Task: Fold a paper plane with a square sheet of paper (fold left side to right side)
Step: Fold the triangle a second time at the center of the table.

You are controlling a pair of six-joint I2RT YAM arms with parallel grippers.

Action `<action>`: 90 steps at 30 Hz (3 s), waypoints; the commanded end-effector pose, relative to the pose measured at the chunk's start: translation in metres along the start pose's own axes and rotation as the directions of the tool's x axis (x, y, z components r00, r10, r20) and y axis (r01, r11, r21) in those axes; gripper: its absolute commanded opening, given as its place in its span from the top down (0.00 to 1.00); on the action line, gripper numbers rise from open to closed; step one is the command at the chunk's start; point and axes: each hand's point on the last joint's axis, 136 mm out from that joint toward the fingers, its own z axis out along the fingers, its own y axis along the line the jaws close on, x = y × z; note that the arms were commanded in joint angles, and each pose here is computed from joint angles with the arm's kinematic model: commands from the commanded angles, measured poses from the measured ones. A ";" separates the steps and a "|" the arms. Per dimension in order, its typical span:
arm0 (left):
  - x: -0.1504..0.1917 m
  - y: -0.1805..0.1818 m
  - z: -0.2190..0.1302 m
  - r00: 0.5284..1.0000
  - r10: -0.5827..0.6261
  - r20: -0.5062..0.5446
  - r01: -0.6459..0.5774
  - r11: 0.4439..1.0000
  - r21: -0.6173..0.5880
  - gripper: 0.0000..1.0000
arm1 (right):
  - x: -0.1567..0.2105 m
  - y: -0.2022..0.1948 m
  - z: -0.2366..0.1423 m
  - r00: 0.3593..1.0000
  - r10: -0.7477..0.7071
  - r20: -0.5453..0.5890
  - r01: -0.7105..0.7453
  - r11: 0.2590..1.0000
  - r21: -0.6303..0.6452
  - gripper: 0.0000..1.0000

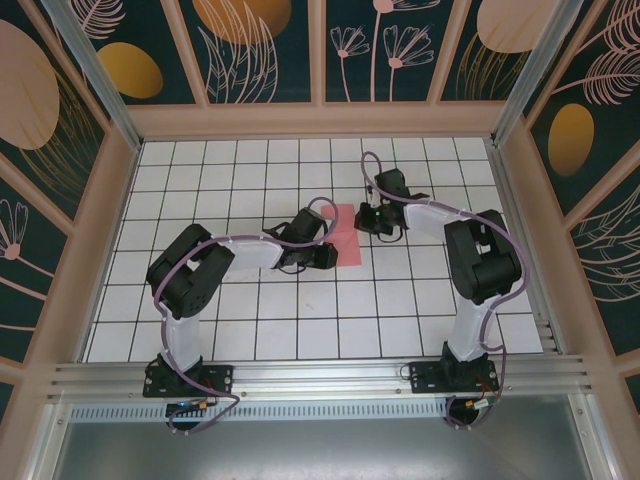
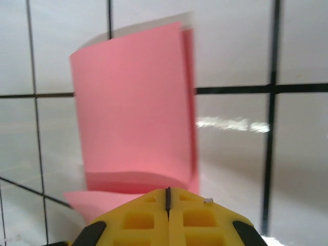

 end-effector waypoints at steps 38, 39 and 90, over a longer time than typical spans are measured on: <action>0.061 0.037 -0.042 0.993 -0.055 -0.103 0.043 0.992 -0.117 0.80 | 0.044 0.003 0.036 0.992 -0.021 -0.126 0.026 0.999 0.036 0.94; 0.051 0.030 -0.048 0.996 -0.051 -0.080 0.043 0.995 -0.094 0.80 | 0.044 0.004 0.034 0.992 -0.019 -0.123 0.023 0.999 0.031 0.94; 0.042 0.069 0.005 0.986 -0.023 -0.165 -0.028 0.953 -0.302 0.81 | 0.053 0.018 0.036 0.991 0.017 -0.136 -0.018 1.000 -0.011 0.95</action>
